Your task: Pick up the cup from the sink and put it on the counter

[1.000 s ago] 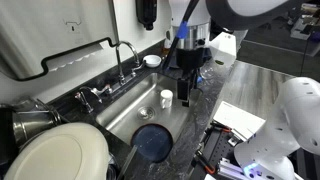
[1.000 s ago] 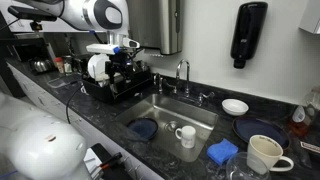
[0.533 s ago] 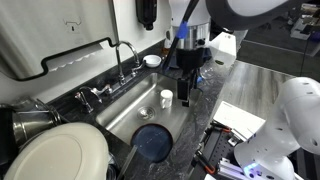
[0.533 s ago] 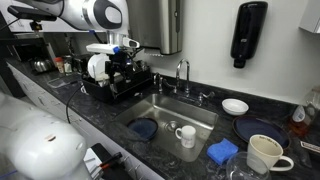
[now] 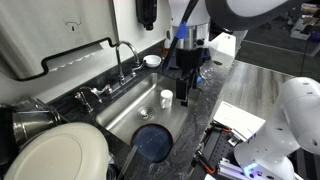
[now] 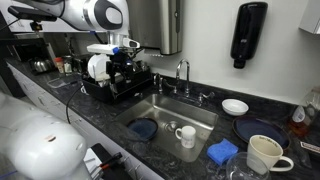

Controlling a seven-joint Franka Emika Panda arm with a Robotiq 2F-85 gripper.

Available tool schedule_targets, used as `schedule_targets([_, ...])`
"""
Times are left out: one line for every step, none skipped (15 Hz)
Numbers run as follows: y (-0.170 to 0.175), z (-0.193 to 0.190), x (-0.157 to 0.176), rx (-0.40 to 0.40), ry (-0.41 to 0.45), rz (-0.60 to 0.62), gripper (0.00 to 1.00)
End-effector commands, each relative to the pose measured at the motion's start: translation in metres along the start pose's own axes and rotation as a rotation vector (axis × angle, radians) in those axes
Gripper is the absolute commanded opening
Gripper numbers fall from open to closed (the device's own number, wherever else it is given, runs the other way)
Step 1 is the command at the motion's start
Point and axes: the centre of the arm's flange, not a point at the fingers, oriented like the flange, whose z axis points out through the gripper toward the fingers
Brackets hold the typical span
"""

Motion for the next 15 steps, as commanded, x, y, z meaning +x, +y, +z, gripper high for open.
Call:
schedule_targets([0.001,0.020,0.022,0.017,0.033,0.160,1.00])
schedule_targets([0.004,0.026,0.027,0.018,0.055,0.217,1.00])
schedule_targets([0.008,0.035,0.034,0.021,0.078,0.276,1.00])
schedule_targets([0.012,0.044,0.040,0.025,0.096,0.333,1.00])
schedule_targets([0.018,0.053,0.047,0.029,0.115,0.390,1.00])
schedule_targets([0.025,0.064,0.053,0.036,0.128,0.449,1.00])
schedule_targets([0.033,0.074,0.059,0.043,0.139,0.507,1.00])
schedule_targets([0.041,0.084,0.064,0.050,0.148,0.566,1.00])
schedule_targets([0.048,0.093,0.068,0.053,0.158,0.624,1.00])
schedule_targets([0.056,0.101,0.072,0.056,0.166,0.685,1.00])
schedule_targets([0.064,0.108,0.075,0.055,0.176,0.746,1.00])
schedule_targets([0.071,0.114,0.078,0.057,0.183,0.806,1.00])
schedule_targets([0.077,0.119,0.080,0.059,0.192,0.866,1.00])
schedule_targets([0.083,0.124,0.083,0.064,0.200,0.924,1.00])
schedule_targets([0.087,0.129,0.086,0.073,0.206,0.983,1.00])
